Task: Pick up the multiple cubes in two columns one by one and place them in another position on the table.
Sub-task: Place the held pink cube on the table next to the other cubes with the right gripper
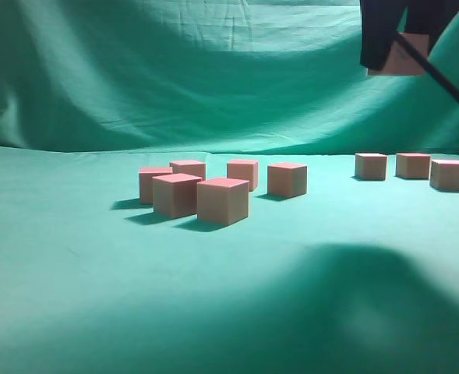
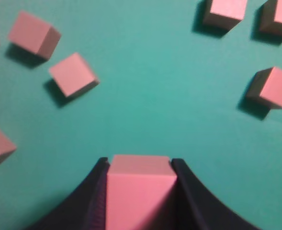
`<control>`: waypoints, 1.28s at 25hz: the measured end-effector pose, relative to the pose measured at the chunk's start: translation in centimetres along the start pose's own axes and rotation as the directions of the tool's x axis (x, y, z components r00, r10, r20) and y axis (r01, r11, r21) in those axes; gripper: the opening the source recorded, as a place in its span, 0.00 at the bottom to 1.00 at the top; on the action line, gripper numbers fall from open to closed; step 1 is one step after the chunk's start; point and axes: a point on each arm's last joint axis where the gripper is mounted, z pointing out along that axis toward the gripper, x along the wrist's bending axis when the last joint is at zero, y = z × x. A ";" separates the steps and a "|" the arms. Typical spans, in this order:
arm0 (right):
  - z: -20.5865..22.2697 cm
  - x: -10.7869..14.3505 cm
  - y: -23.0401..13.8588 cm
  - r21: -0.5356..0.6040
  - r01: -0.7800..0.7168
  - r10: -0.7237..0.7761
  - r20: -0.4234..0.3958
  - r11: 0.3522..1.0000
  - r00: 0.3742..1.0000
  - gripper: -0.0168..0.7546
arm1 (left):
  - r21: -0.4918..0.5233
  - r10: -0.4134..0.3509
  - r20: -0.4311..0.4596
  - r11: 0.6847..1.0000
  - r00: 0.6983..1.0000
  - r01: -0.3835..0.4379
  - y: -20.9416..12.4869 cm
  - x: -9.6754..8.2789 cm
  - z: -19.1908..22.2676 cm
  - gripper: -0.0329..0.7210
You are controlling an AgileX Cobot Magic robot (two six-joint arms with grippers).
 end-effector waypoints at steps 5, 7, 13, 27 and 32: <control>-0.2 3.7 -3.9 0.055 0.079 -0.074 -0.095 0.995 0.993 0.36 | 0.000 0.000 0.000 1.000 1.000 0.000 0.0 0.0 0.0 0.04; -0.2 5.4 -4.5 0.072 0.073 -0.060 -0.162 0.995 0.985 0.36 | 0.000 0.000 0.000 1.000 1.000 0.000 0.0 0.0 0.0 0.04; 0.8 8.7 -4.8 0.056 0.074 -0.057 -0.261 0.996 0.964 0.36 | 0.000 0.000 0.000 1.000 1.000 0.000 0.0 0.0 0.0 0.04; 4.9 9.1 -3.9 0.051 0.057 -0.046 -0.186 0.997 0.981 0.36 | 0.000 0.000 0.000 1.000 1.000 0.000 0.0 0.0 0.0 0.04; 6.1 9.3 -2.7 0.083 0.054 -0.043 -0.127 0.995 0.991 0.36 | 0.000 0.000 0.000 1.000 1.000 0.000 0.0 0.0 0.0 0.04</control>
